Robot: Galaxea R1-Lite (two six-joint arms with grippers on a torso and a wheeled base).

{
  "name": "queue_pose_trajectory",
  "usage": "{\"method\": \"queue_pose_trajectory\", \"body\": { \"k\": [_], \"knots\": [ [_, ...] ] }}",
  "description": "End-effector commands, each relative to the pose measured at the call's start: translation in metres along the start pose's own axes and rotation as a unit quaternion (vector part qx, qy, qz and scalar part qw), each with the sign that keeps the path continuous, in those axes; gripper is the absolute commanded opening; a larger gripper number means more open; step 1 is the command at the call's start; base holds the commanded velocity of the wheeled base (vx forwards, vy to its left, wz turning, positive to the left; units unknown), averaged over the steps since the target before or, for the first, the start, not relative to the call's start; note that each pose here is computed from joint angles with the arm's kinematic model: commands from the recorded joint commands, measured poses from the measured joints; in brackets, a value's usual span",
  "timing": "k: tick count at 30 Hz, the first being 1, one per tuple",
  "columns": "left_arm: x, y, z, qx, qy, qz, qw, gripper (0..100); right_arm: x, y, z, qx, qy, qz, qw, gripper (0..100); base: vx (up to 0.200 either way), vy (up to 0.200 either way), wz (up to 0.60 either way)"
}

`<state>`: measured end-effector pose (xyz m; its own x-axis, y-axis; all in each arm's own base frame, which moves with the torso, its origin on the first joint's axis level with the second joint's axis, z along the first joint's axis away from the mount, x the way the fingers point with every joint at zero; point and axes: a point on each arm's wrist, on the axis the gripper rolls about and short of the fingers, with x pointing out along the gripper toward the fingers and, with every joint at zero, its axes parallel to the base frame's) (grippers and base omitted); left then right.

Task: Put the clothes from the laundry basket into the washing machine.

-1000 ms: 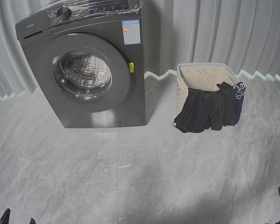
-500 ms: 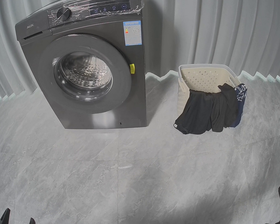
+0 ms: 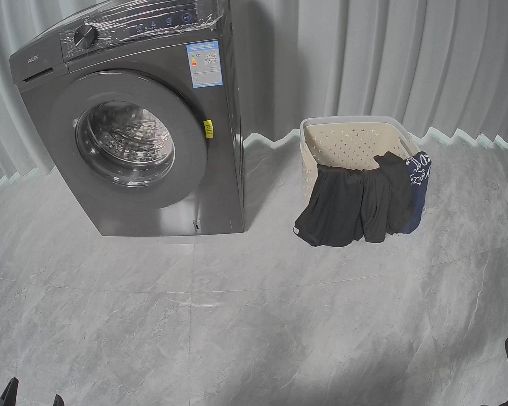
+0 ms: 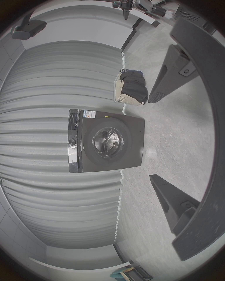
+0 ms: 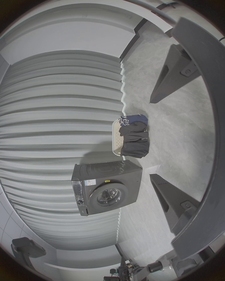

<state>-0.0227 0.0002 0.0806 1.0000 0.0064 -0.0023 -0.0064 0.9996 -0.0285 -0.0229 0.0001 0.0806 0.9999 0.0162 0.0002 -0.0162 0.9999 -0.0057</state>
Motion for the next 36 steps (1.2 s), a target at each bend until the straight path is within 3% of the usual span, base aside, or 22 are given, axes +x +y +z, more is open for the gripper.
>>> {"method": "queue_pose_trajectory", "body": {
  "k": [1,10,20,28,36],
  "knots": [
    [0.0002,0.0002,-0.0052,0.000,0.001,0.000,1.0000,100,0.0001,0.0000,-0.0053,0.000,0.001,0.000,1.0000,100,0.000,0.000,-0.60],
    [0.0002,0.0001,-0.0052,0.000,0.001,-0.001,1.0000,100,0.0001,0.0000,-0.0053,0.000,0.001,0.000,1.0000,100,0.000,0.000,-0.07],
    [0.0000,0.0002,-0.0052,0.000,0.000,0.000,1.0000,100,0.0001,0.0001,-0.0053,0.000,0.001,0.000,1.0000,100,0.200,-0.200,0.00],
    [0.0000,0.0002,-0.0052,0.004,0.000,0.001,1.0000,100,0.0001,0.0001,-0.0053,0.000,0.001,0.000,1.0000,100,0.000,-0.200,0.00],
    [0.0000,0.0002,-0.0054,0.004,0.001,0.001,1.0000,100,0.0001,0.0001,-0.0053,0.000,0.001,0.000,1.0000,100,0.000,0.000,0.00]
  ]
}}
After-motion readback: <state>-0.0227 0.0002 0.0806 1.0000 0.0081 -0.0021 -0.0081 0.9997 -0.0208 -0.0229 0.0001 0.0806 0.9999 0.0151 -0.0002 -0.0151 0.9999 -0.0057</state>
